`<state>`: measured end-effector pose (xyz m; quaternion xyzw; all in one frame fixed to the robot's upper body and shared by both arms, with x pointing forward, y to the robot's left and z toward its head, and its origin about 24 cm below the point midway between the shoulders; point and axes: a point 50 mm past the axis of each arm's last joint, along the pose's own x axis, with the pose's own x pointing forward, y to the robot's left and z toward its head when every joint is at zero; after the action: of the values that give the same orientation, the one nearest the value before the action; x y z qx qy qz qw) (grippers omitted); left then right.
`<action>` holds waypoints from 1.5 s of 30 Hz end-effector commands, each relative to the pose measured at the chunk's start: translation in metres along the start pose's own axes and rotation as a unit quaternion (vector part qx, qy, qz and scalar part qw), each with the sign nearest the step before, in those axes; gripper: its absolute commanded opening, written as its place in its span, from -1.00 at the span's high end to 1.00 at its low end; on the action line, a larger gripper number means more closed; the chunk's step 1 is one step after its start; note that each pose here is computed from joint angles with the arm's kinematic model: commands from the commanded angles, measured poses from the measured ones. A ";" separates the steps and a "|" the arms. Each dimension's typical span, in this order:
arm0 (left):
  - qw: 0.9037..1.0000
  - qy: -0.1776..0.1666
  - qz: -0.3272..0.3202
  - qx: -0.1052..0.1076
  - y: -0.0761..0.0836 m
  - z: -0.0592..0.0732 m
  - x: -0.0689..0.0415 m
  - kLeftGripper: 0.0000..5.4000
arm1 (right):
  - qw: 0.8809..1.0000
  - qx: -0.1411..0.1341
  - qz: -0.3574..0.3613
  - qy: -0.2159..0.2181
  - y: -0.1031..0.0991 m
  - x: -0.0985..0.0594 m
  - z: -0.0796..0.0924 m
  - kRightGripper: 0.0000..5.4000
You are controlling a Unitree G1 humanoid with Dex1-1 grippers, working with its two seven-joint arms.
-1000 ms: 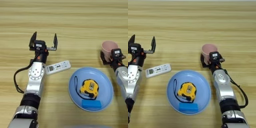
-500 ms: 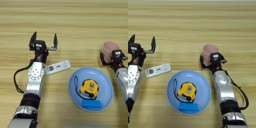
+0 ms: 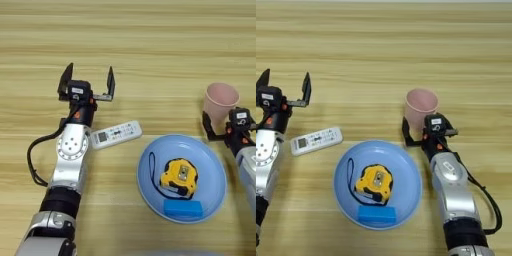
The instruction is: Move the objects on the table
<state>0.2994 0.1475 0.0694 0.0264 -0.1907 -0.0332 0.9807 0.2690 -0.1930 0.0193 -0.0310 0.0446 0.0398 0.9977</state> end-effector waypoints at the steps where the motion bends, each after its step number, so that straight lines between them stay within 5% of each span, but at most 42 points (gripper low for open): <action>1: 1.000 -0.009 -0.003 0.007 0.001 0.003 0.003 -1.00 | 1.000 0.012 0.001 0.010 0.001 -0.011 -0.005 -0.99; 11: 1.000 -0.007 -0.004 0.007 0.001 0.002 0.004 -1.00 | 0.999 0.028 -0.002 -0.015 0.000 -0.040 -0.004 -0.99; 23: 1.000 -0.005 -0.004 0.006 0.002 -0.001 0.007 -1.00 | 0.979 0.005 0.022 -0.204 -0.005 -0.078 0.063 -0.99; 31: 1.000 -0.005 -0.003 0.007 0.003 -0.002 0.007 -1.00 | 0.967 -0.005 -0.002 -0.255 -0.017 -0.067 0.086 -0.99; 38: 1.000 -0.009 0.000 0.008 0.007 0.000 0.005 -1.00 | 0.964 0.004 -0.062 -0.257 -0.044 -0.048 0.072 -0.99; 45: 1.000 -0.008 0.005 0.011 0.014 0.001 0.001 -1.00 | 0.960 -0.026 -0.094 -0.262 -0.045 -0.042 0.053 -0.99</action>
<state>0.3039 0.1562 0.0718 0.0335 -0.1986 -0.0288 0.9791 0.2333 -0.2394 0.0787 -0.0455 -0.2122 -0.0428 0.9752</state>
